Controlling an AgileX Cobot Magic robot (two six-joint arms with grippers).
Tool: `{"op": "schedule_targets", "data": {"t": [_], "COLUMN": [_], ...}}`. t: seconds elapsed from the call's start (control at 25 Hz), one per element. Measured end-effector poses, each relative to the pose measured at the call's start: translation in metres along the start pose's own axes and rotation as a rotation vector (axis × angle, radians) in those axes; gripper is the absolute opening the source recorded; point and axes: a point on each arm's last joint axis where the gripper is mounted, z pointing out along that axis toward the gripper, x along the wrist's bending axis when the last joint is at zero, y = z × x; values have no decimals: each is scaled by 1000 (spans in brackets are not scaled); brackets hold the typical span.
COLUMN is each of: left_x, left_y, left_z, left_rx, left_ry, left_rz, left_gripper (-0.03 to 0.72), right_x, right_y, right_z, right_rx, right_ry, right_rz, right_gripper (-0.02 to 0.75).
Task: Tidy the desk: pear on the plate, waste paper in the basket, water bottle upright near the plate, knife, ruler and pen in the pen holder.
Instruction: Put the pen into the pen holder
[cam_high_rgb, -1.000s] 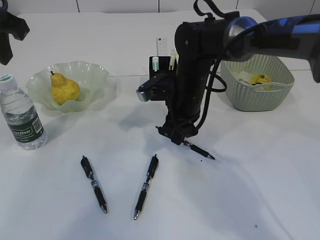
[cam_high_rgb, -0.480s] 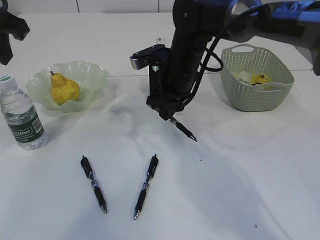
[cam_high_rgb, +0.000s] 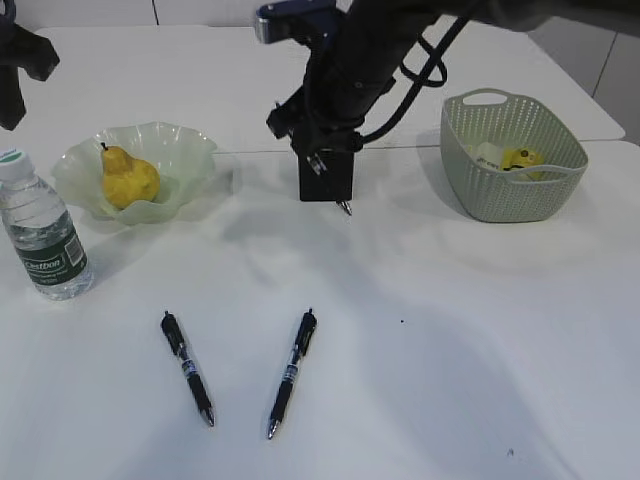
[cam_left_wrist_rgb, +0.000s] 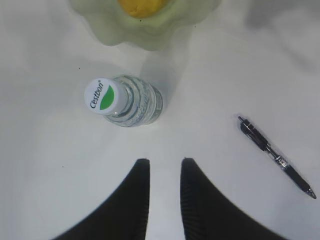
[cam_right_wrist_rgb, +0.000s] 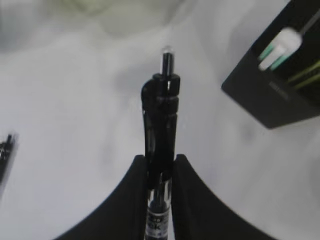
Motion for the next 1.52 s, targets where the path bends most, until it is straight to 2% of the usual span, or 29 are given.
{"op": "schedule_targets", "data": {"t": [0.24, 0.56, 0.76, 1.12, 1.24, 1.52], "left_x": [0, 0, 0, 0, 0, 0], "left_y": [0, 0, 0, 0, 0, 0], "left_z": [0, 0, 0, 0, 0, 0], "left_rx": [0, 0, 0, 0, 0, 0], "left_ry": [0, 0, 2, 2, 2, 2], "left_rz": [0, 0, 1, 1, 1, 1], "left_gripper": [142, 142, 142, 142, 142, 142], "right_x": [-2, -24, -30, -43, -46, -50], "right_y": [21, 14, 0, 5, 4, 3], "right_z": [-26, -10, -1, -4, 4, 26], "right_rx": [-207, -378, -527, -861, -896, -892], "right_ry": [-61, -128, -223, -399, -422, -428], "right_rz": [-22, 39, 42, 52, 54, 58], "right_gripper": [113, 113, 113, 113, 113, 113]}}
